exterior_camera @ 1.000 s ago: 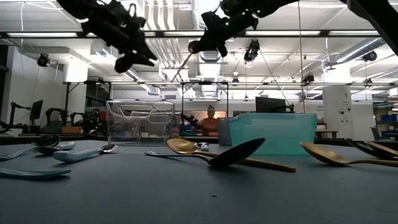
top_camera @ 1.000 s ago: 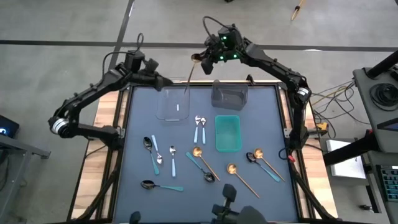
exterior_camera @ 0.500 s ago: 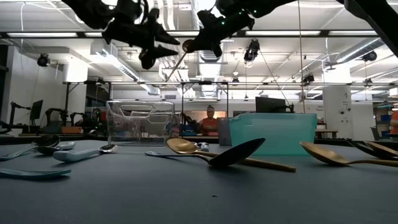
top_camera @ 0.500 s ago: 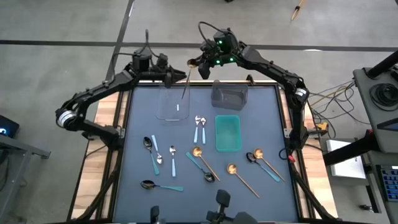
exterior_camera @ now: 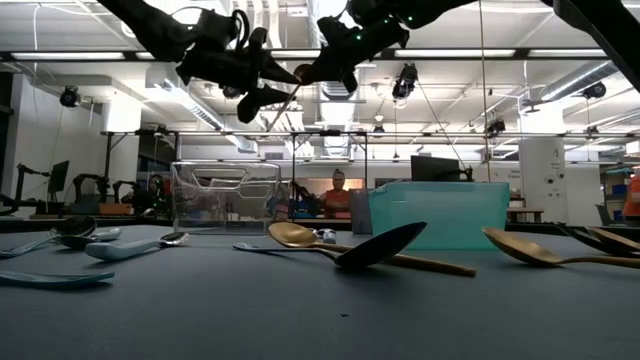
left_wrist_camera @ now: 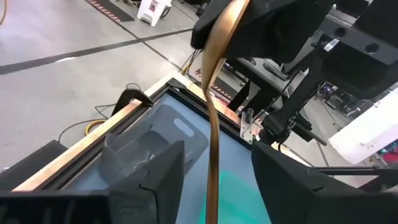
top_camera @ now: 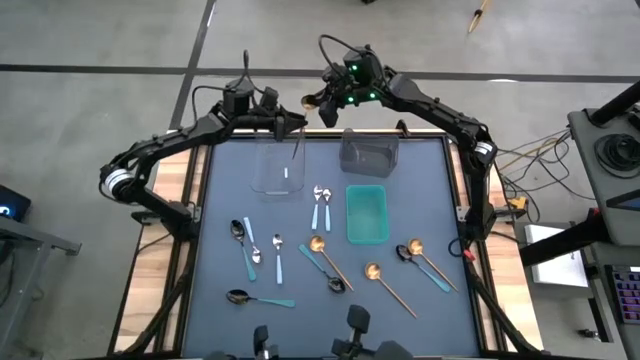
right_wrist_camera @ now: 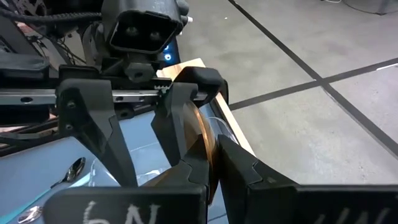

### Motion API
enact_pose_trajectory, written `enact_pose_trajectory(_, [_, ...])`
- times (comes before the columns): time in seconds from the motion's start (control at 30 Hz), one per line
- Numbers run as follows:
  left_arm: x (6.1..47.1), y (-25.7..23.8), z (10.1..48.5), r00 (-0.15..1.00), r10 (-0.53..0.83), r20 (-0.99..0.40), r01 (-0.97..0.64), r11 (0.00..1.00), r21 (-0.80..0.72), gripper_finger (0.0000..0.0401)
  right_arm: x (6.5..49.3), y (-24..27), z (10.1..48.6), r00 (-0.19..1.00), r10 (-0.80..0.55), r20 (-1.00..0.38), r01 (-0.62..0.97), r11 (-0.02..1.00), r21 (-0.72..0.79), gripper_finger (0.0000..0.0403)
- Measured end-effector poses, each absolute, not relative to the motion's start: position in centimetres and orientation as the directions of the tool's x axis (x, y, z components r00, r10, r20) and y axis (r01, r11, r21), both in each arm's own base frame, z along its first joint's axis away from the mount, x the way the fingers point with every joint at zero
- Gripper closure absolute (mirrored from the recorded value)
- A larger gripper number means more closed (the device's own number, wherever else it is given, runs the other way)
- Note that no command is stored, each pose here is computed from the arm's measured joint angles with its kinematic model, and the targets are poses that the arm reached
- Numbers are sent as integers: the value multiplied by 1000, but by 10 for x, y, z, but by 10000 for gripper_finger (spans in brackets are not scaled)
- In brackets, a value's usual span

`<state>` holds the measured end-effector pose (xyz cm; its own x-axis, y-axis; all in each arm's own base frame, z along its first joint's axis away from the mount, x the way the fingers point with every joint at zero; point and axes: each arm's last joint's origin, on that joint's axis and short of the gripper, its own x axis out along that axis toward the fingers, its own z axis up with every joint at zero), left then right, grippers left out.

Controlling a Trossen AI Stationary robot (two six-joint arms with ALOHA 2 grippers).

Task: Sort silverware by color (type)
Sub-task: Put the gold spoon into the transparent bin

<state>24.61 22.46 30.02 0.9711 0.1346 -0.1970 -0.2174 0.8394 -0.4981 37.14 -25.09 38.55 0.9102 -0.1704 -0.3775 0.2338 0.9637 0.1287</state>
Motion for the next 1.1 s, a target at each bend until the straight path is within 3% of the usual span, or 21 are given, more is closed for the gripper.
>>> enact_pose_trajectory(0.27, [247, 225, 300, 969, 153, -196, -234, 827, -511, 322, 371, -251, 386, 910, -171, -377, 234, 964, 128, 392])
enact_pose_trajectory(0.57, [255, 227, 291, 968, 137, -209, -229, 820, -525, 343, 371, -251, 386, 911, -171, -376, 234, 964, 128, 392])
enact_pose_trajectory(0.73, [255, 226, 294, 971, 142, -190, -220, 838, -500, 392, 371, -251, 386, 911, -171, -374, 235, 963, 131, 390])
enact_pose_trajectory(1.1, [255, 226, 296, 969, 164, -186, -240, 808, -538, 398, 371, -251, 386, 910, -175, -375, 243, 960, 141, 379])
